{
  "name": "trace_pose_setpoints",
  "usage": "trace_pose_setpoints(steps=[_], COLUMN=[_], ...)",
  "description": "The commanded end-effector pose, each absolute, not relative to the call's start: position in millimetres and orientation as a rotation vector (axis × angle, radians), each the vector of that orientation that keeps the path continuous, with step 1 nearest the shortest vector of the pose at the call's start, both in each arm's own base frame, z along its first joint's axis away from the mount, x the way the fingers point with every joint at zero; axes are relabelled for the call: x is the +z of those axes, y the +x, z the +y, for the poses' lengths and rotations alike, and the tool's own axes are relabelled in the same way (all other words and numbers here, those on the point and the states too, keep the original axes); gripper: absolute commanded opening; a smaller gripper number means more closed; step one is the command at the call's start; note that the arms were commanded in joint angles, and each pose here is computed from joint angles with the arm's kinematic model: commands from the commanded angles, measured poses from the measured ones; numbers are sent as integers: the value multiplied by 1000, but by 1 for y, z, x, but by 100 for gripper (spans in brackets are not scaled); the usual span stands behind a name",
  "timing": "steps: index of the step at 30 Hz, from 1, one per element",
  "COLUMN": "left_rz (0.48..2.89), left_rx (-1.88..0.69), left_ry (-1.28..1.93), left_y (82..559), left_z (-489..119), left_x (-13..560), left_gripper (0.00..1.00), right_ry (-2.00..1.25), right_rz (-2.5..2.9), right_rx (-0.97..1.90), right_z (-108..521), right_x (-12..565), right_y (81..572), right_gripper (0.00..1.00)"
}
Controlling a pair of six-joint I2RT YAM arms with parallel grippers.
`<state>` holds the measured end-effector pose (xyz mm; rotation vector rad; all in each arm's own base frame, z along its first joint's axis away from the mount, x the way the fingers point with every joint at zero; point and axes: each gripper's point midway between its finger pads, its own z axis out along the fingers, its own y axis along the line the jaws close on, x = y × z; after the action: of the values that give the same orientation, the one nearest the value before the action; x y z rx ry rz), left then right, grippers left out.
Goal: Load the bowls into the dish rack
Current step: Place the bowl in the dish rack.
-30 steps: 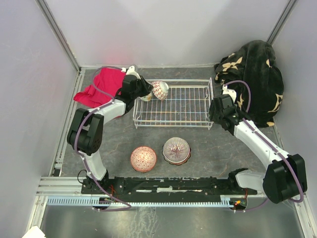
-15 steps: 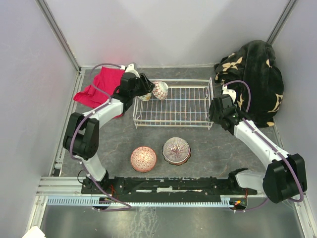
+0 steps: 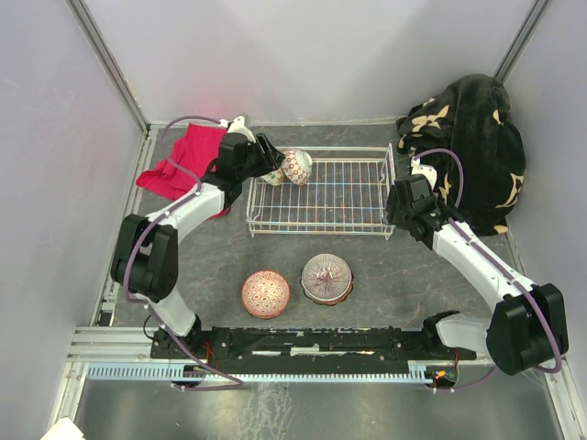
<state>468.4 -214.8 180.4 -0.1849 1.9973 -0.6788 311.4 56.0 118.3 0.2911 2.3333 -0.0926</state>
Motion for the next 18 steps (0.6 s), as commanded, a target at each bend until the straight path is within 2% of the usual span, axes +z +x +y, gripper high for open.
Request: trace_pose_setpoints(steps=[1, 8, 10, 18], left_rz=[1869, 1832, 1827, 1830], left_rx=[-690, -700, -695, -686], left_ry=[-131, -120, -110, -98], left_y=[459, 440, 431, 399], left_z=[-209, -202, -199, -199], left_x=[234, 263, 271, 293], left_gripper=[61, 64, 69, 77], right_ry=[291, 288, 287, 279], right_rz=[2266, 2261, 2257, 2237], right_rx=[-49, -34, -23, 34], right_z=[63, 65, 66, 71], right_x=[140, 142, 144, 151], right_y=[327, 326, 325, 320], right_gripper=[74, 74, 74, 75])
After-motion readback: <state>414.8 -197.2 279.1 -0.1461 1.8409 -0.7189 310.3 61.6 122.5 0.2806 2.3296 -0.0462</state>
